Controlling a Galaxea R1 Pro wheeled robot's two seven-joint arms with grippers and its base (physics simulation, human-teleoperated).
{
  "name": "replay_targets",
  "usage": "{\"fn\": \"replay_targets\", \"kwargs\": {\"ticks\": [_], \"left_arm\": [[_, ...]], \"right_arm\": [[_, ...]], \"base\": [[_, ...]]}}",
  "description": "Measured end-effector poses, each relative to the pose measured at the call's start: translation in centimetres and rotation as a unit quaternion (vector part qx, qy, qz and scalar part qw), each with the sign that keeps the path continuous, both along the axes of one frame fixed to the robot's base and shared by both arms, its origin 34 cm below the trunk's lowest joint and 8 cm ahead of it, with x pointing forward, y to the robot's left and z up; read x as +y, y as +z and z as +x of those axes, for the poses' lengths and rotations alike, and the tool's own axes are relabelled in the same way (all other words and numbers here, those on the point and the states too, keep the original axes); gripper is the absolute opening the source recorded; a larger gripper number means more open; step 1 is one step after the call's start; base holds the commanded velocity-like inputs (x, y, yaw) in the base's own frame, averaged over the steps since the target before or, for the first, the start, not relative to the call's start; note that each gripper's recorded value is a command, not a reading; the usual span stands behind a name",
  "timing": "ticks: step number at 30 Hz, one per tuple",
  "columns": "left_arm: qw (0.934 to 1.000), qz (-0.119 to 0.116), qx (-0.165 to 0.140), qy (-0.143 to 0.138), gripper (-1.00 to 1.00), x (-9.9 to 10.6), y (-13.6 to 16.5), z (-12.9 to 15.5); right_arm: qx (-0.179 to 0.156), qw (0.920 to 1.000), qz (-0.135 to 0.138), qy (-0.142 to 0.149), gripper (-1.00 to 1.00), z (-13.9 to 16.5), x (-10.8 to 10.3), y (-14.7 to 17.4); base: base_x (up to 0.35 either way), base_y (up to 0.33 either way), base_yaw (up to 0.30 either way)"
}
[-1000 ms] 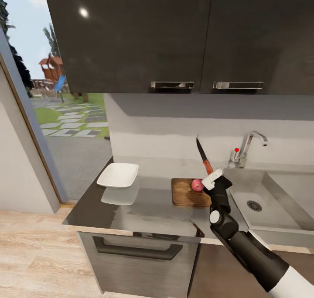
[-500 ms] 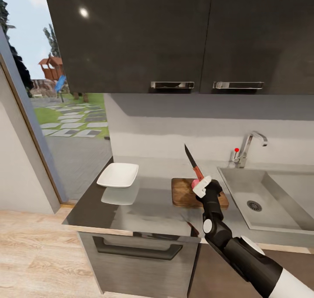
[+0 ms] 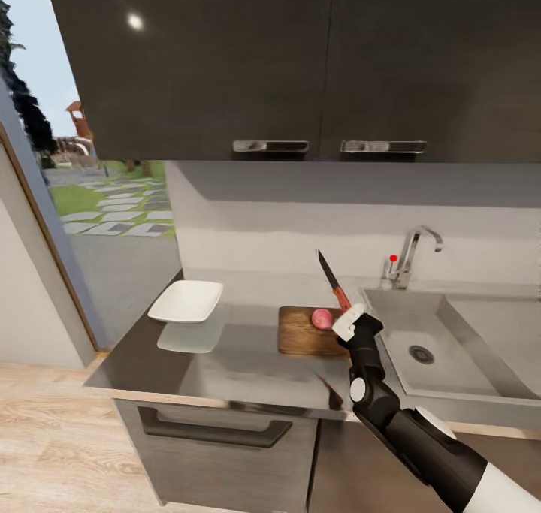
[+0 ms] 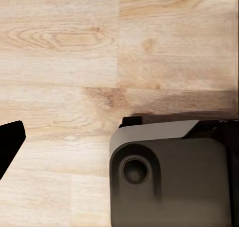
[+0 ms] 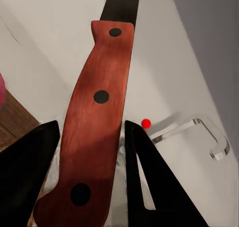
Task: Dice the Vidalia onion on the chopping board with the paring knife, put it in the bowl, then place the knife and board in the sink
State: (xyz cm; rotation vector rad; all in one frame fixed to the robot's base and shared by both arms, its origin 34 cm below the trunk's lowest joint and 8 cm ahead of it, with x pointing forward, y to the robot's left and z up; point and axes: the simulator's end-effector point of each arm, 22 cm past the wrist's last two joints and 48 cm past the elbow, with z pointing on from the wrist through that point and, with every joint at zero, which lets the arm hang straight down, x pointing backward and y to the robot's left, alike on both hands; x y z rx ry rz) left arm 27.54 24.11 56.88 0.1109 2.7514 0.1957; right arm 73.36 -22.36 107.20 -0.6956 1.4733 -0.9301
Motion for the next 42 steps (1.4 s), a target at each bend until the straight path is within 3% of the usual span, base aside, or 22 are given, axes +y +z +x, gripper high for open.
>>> {"fn": "replay_targets", "kwargs": {"ticks": [4, 8, 14, 37, 42], "left_arm": [[1.0000, -0.001, 0.000, 0.000, 1.00, -0.1, 0.0, 0.0], [1.0000, -0.001, -0.001, 0.000, 1.00, -0.1, 0.0, 0.0], [1.0000, -0.001, -0.001, 0.000, 1.00, -0.2, 0.0, 0.0], [1.0000, -0.002, -0.001, 0.000, 1.00, -0.2, 0.0, 0.0], [1.0000, -0.006, -0.001, 0.002, 1.00, -0.8, 0.0, 0.1]], "right_arm": [[0.003, 1.0000, -0.003, -0.002, -1.00, 0.0, -0.2, -0.3], [0.019, 0.9993, -0.024, 0.021, -1.00, -0.8, 2.1, -1.9], [0.037, 0.9979, -0.045, 0.028, -1.00, -1.3, 3.0, -3.7], [0.040, 0.9976, -0.049, 0.027, -1.00, -1.3, 3.0, -4.1], [0.022, 0.9977, -0.040, 0.051, -1.00, -2.0, 5.9, -3.0]], "base": [[0.000, -0.219, 0.000], [0.000, -0.027, 0.000], [0.000, -0.004, 0.000], [0.000, 0.000, 0.000], [0.000, 0.000, 0.000]]}}
